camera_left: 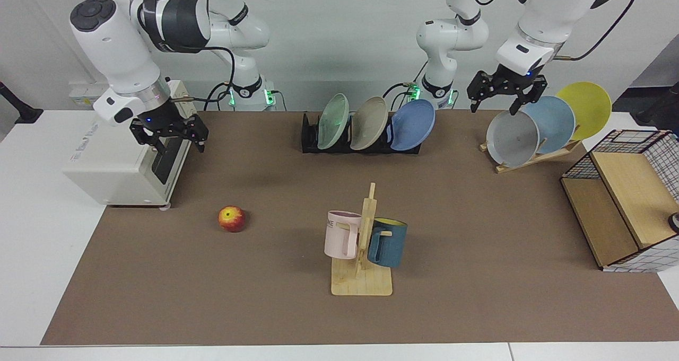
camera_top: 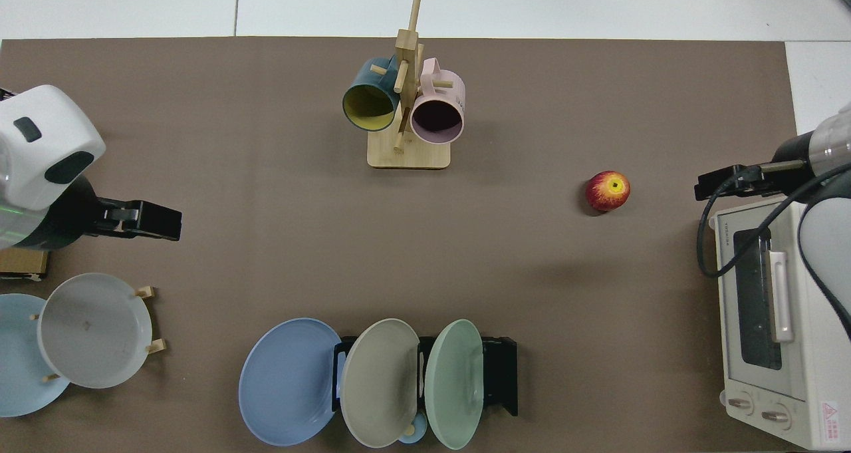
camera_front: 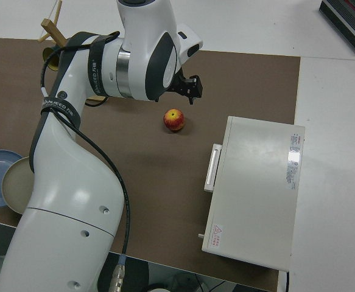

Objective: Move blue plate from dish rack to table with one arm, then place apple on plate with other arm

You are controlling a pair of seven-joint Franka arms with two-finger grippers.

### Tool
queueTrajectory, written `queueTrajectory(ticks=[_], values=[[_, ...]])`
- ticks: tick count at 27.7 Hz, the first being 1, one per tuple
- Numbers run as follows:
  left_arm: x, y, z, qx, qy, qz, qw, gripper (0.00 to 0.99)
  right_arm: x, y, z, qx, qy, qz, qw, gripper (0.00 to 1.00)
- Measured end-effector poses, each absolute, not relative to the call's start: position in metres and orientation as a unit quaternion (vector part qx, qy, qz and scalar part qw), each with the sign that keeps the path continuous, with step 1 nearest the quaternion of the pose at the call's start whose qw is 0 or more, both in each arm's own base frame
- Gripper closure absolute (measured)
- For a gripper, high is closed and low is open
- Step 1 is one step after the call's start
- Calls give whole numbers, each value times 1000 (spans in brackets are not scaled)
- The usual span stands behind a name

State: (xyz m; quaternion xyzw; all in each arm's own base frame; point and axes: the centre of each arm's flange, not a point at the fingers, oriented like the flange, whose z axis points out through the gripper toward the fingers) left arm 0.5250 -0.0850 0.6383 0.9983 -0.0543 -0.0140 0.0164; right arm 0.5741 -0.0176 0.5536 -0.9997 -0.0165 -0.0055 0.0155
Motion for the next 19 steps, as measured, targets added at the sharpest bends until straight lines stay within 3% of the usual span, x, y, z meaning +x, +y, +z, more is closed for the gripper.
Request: queueTrajectory(ticks=[19], values=[[525,-81,641,998,-51,-12,17,0,574,-18,554,-1000,-17,-6,15,0]])
